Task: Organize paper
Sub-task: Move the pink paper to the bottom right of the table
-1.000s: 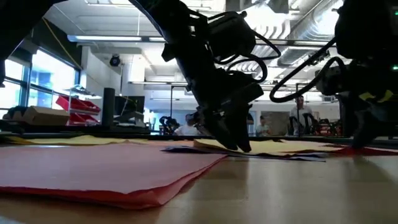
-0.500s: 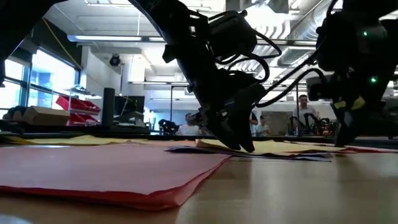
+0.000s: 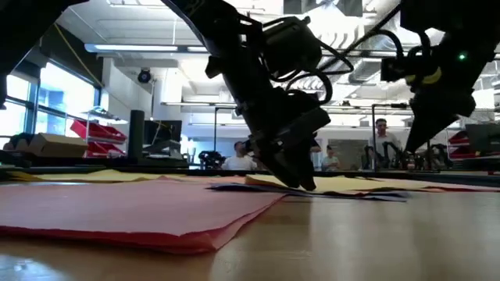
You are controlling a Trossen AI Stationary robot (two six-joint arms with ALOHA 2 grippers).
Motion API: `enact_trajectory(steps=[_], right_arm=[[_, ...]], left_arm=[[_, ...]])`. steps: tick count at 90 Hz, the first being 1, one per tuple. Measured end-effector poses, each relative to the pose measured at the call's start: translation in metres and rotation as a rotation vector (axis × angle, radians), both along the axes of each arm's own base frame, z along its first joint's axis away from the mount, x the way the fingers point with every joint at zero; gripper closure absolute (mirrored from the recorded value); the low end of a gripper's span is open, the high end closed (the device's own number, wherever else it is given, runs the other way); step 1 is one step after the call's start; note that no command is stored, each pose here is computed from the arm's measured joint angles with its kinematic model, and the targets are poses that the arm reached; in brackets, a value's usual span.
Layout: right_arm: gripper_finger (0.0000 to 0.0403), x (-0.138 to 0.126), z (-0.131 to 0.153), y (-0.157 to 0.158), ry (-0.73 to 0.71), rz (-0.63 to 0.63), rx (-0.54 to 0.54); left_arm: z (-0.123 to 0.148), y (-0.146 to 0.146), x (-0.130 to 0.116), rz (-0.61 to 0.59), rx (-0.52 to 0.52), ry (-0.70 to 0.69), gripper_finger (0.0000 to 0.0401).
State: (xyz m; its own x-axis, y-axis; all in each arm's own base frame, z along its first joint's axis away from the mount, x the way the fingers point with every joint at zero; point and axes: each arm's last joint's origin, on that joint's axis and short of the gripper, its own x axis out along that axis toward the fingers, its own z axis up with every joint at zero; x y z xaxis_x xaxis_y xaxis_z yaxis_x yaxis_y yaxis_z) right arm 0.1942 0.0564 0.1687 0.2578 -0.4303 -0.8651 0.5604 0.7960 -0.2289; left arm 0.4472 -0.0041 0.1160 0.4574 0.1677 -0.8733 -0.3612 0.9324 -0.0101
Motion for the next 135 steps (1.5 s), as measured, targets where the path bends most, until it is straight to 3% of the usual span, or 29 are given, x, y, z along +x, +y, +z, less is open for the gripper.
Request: enact_trajectory(steps=[11, 21, 35, 52, 82, 97, 114, 135], right_arm=[[0.037, -0.007, -0.005, -0.005, -0.077, 0.046, 0.026], [0.0319, -0.014, -0.017, -0.009, -0.046, 0.142, -0.057], [0.0244, -0.017, -0.034, -0.011, -0.01, 0.258, -0.075], [0.0206, -0.016, -0.049, -0.017, 0.038, 0.249, -0.115], [0.0205, -0.008, -0.063, -0.02, 0.089, 0.227, -0.225], [0.0223, -0.008, -0.07, -0.023, 0.116, 0.196, -0.237], [0.0266, -0.008, -0.07, -0.022, 0.108, 0.175, -0.214], [0.0354, -0.008, -0.067, -0.022, 0.156, 0.161, -0.201]], left_arm=[[0.0, 0.001, 0.0, -0.001, -0.001, 0.002, 0.0222], [0.0, 0.001, 0.0, -0.002, -0.003, 0.002, 0.0222], [0.001, 0.0, 0.0, -0.004, -0.003, -0.007, 0.0222], [0.001, 0.0, 0.001, -0.005, -0.005, -0.017, 0.0222], [0.001, 0.0, 0.003, 0.001, -0.01, -0.042, 0.0222], [0.001, 0.0, 0.003, 0.001, -0.011, -0.043, 0.0222], [0.002, 0.0, 0.003, 0.002, -0.011, -0.043, 0.0222], [0.002, 0.0, 0.004, 0.012, -0.009, -0.045, 0.0222]])
